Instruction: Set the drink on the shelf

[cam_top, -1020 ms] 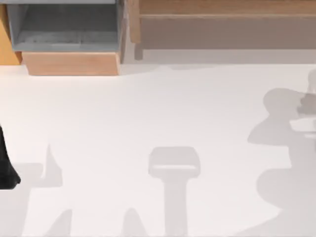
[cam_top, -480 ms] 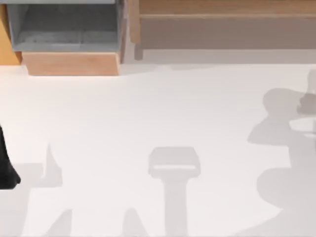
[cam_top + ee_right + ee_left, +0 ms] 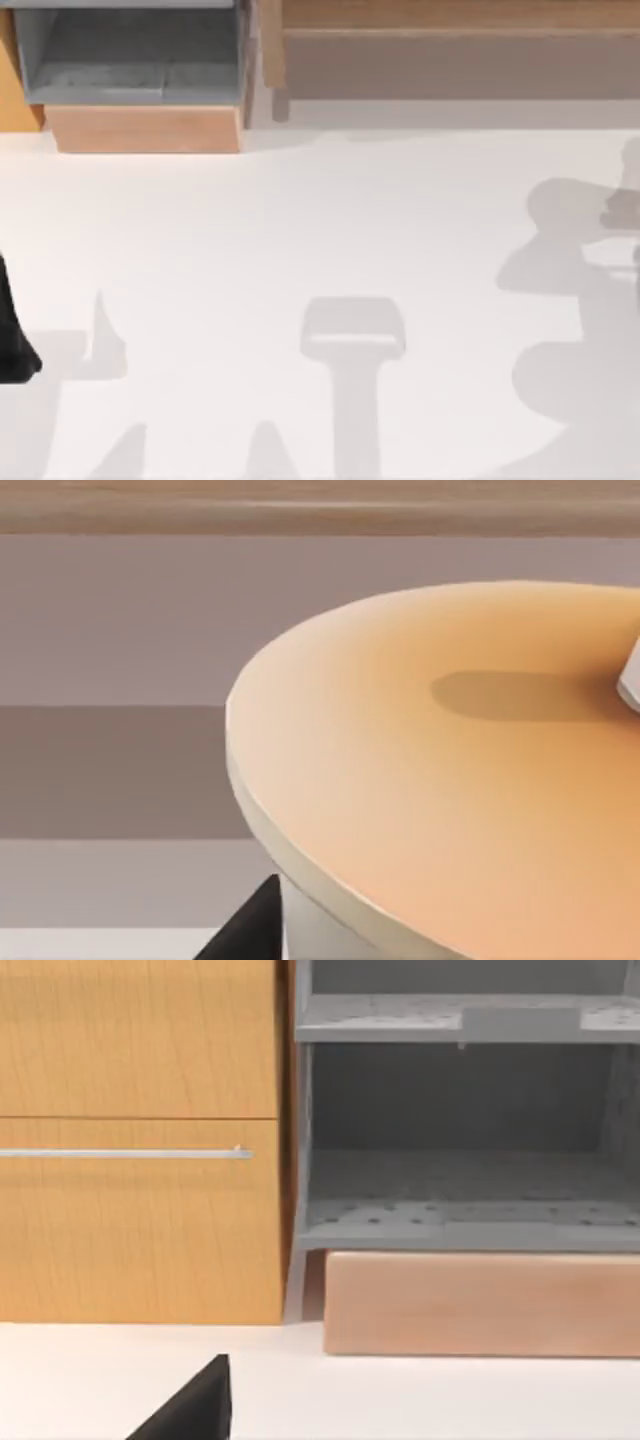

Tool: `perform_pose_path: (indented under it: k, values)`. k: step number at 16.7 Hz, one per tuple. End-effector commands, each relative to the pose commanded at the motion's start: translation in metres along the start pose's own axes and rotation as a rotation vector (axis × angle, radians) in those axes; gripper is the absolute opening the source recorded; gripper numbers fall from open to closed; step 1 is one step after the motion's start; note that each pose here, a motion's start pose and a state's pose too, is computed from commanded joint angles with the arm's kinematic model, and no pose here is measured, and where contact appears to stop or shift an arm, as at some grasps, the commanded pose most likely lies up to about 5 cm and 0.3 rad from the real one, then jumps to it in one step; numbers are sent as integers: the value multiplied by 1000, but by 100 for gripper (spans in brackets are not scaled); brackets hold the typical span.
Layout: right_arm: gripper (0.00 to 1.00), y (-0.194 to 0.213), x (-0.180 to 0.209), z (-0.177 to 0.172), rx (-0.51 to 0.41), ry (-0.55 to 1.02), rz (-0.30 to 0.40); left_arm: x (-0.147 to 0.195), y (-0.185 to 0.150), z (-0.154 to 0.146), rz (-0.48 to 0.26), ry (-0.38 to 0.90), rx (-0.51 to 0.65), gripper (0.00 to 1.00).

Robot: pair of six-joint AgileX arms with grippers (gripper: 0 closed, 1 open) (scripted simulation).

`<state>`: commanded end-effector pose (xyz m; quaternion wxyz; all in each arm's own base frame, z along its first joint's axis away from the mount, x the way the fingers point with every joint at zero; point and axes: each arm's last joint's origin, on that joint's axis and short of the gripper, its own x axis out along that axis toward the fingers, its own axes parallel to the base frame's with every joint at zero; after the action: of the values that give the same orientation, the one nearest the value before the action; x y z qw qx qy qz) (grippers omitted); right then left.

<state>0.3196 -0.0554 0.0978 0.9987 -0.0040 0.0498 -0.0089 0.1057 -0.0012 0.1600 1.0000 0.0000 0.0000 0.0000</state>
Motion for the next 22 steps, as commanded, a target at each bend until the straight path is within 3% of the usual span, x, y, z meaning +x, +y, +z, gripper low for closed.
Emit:
perform_pose_path:
  k: [7,17,22]
  values:
    - [0,1,2,7,-3,-22,3,0,0,0,0,0,0,100]
    - [0,61,24,99,-17,-188,141,0,0,0,0,0,0,100]
    - [0,90,37,151,1,-162,142,0,0,0,0,0,0,100]
